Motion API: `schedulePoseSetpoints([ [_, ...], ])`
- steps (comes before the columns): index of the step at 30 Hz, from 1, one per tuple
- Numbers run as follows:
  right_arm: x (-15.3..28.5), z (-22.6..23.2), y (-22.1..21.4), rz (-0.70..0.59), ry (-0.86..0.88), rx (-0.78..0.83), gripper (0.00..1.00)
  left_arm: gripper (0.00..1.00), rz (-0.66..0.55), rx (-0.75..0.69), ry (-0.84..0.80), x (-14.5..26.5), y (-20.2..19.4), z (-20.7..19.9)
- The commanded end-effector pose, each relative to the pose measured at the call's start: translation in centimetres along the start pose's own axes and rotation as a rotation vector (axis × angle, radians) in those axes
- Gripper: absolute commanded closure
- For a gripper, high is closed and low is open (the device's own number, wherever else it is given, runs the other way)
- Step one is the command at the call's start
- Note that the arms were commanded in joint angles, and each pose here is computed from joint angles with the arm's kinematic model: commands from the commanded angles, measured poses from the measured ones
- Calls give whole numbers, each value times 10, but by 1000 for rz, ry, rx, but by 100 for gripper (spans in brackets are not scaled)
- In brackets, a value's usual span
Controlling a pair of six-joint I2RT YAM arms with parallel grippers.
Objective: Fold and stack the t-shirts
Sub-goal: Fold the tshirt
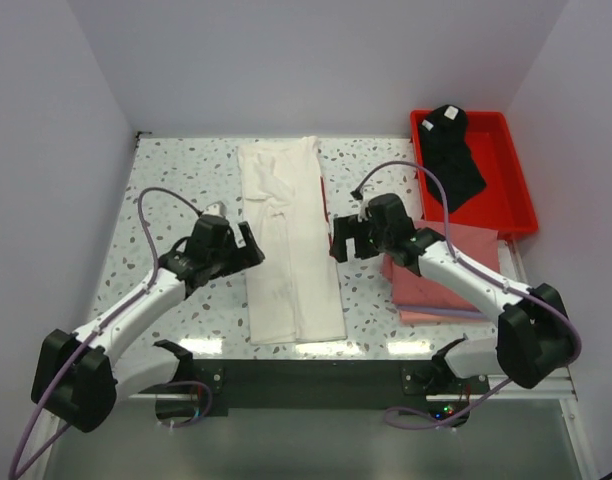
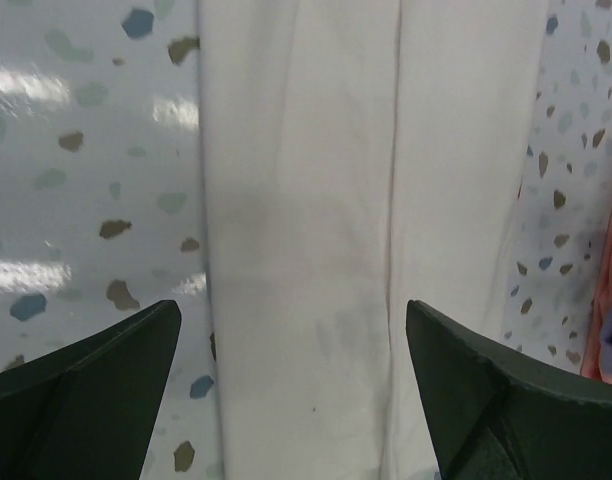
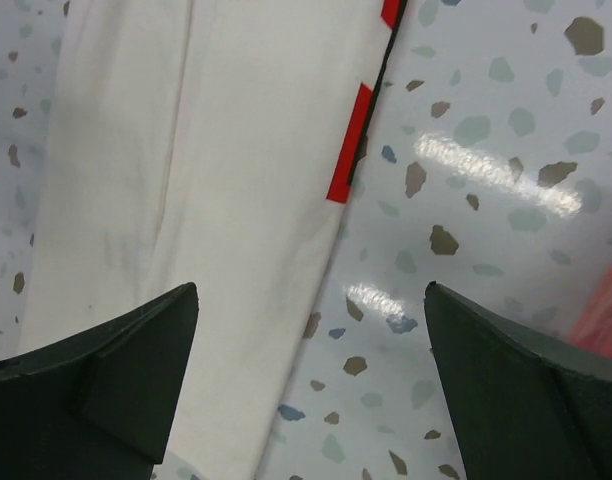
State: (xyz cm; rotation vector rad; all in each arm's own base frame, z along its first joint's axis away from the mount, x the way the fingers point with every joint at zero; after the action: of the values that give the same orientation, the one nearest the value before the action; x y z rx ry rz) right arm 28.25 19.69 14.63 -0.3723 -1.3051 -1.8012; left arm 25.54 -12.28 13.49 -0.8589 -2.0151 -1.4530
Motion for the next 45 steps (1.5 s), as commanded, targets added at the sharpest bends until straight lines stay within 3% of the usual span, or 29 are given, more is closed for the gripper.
schedulePoseSetpoints([
  [1,15,11,-36,106,35,6,1,0,115,46,-74,12,-49,-10],
  [11,42,31,-108,243,96,16,1,7,357,60,-126,52,-141,-10],
  [17,52,32,-126,258,97,8,1,25,426,33,-54,58,-165,1],
  [23,55,26,-133,267,81,-15,1,47,482,27,-83,52,-184,4],
  [30,53,25,-148,330,79,-19,1,58,518,-1,-49,49,-192,10],
  [34,52,22,-158,353,52,-21,2,81,535,3,-73,46,-197,8],
  [35,52,22,-161,363,52,-18,2,95,540,0,-74,47,-198,8],
  [36,52,21,-164,375,44,-19,4,100,538,-1,-69,47,-197,8],
  [41,50,18,-182,422,5,1,15,100,523,-6,-44,49,-194,11],
  [45,43,21,-188,428,5,7,30,100,521,-5,-41,49,-193,12],
])
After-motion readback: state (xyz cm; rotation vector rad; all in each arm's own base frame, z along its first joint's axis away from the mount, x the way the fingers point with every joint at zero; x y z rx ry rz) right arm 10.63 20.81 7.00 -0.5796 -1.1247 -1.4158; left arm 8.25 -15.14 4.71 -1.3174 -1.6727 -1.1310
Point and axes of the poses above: each gripper's point midway between its finger pads, its own x axis back along the fingers, its own z axis along the line the jaws close on, y = z × x, the point moved 4 cm from there along x, back along the fingers, and after that the axes turned 10 degrees about -x, right-handed, at the moved point
